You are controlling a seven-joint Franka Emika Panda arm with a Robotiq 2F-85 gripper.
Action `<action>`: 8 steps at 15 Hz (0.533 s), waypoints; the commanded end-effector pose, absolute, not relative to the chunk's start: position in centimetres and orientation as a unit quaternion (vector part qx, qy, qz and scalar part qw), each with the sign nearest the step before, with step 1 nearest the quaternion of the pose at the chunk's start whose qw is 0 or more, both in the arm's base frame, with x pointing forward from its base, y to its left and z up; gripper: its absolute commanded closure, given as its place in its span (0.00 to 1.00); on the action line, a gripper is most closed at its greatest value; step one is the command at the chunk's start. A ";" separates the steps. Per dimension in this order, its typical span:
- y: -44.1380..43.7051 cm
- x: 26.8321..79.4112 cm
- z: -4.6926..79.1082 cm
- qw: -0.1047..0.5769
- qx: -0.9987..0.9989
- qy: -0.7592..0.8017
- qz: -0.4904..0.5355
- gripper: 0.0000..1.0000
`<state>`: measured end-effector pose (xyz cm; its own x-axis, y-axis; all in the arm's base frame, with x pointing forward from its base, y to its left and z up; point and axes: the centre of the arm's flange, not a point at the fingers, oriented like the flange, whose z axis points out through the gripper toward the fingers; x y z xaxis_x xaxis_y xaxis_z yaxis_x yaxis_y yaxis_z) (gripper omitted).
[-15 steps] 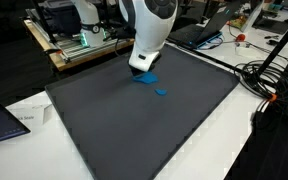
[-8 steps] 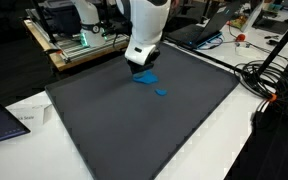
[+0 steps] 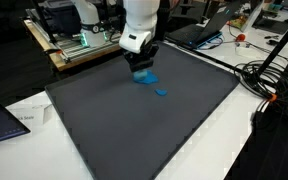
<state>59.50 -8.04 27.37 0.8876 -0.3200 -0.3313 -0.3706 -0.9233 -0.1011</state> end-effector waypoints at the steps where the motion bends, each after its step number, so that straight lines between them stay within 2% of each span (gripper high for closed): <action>1: -8.2 58.2 29.0 0.076 -0.973 0.192 0.106 0.79; 8: -7.5 58.1 29.8 0.071 -0.979 0.188 0.044 0.79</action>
